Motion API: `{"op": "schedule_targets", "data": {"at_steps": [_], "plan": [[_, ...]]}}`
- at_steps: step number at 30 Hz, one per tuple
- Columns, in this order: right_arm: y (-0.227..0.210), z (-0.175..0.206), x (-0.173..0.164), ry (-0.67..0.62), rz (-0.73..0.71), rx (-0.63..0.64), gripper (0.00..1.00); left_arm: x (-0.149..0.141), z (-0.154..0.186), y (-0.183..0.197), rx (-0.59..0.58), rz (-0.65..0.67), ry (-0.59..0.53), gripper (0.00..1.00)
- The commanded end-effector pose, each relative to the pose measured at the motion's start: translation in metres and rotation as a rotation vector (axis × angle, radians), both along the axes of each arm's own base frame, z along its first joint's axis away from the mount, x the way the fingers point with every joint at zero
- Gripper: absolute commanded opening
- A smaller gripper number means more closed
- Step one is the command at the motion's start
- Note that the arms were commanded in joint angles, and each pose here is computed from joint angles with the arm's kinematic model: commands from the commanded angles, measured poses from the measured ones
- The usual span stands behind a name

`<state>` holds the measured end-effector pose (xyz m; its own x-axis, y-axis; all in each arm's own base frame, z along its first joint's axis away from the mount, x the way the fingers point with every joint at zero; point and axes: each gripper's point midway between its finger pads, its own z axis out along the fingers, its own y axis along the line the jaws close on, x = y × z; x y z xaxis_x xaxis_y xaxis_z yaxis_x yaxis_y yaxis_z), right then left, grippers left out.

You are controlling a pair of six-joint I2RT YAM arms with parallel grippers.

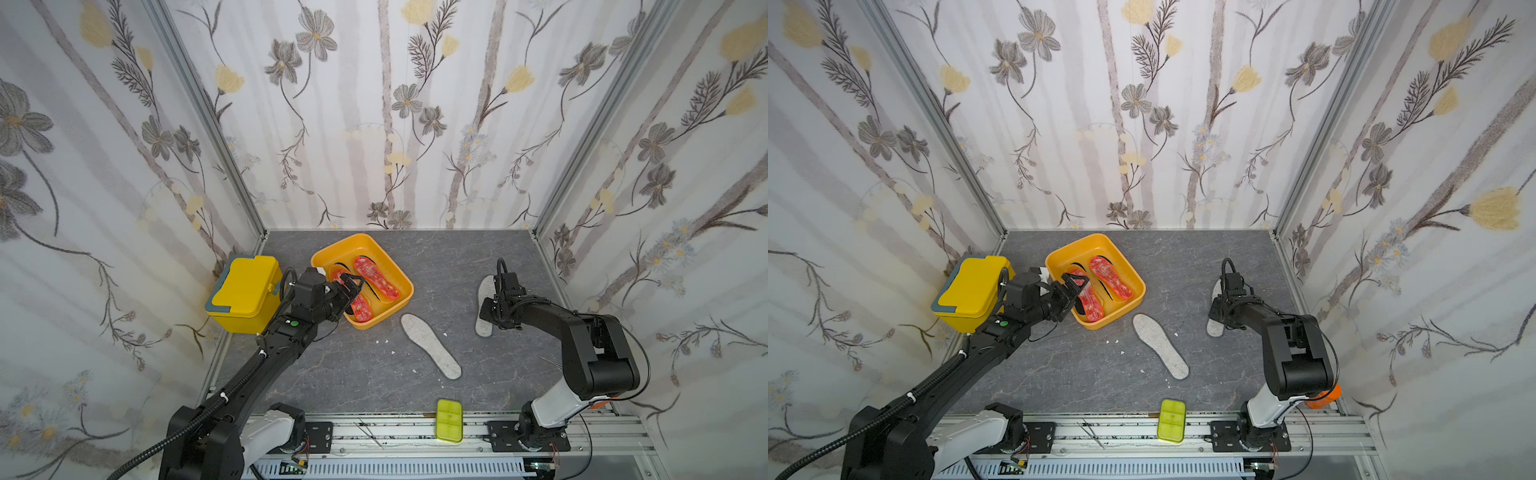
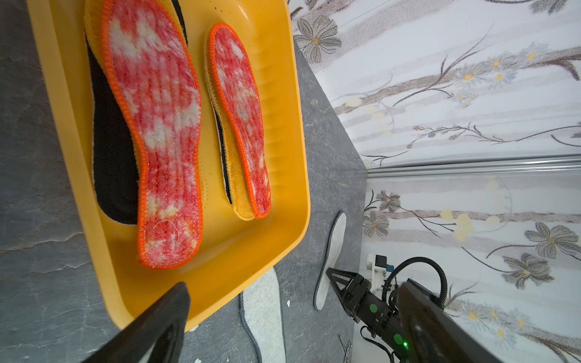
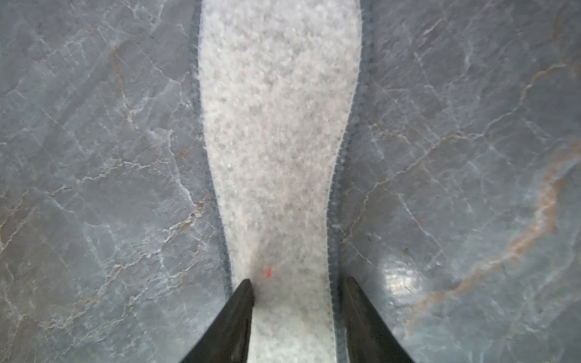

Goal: Put the insoles into the storage box
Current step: Pick up the insole from the center of the board.

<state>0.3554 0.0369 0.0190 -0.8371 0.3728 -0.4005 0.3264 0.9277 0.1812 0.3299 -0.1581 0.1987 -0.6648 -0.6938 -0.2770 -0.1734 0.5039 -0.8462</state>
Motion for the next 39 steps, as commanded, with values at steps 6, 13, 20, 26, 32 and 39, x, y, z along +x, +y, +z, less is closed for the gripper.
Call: {"op": "schedule_targets", "data": {"at_steps": [6, 13, 20, 26, 32, 39], "plan": [[-0.009, -0.031, -0.016, 0.069, -0.018, -0.044, 0.36, 0.004, 0.007, 0.001, -0.002, 0.013, -0.028, 1.0], [-0.003, -0.031, -0.012, 0.045, -0.006, -0.01, 0.18, 0.005, 0.007, 0.001, 0.0, 0.013, -0.026, 1.0], [0.002, -0.028, -0.016, 0.023, 0.021, 0.032, 0.06, 0.004, 0.006, 0.002, 0.004, 0.015, -0.023, 1.0], [0.003, -0.013, -0.012, -0.046, 0.042, 0.054, 0.0, 0.004, 0.007, 0.003, 0.006, 0.017, -0.025, 1.0], [0.016, 0.032, 0.0, -0.222, 0.131, 0.096, 0.0, 0.004, 0.005, 0.002, 0.003, 0.018, -0.021, 1.0], [0.03, 0.089, 0.006, -0.409, 0.231, 0.128, 0.0, 0.005, 0.004, 0.0, -0.005, 0.012, -0.016, 1.0]]}}
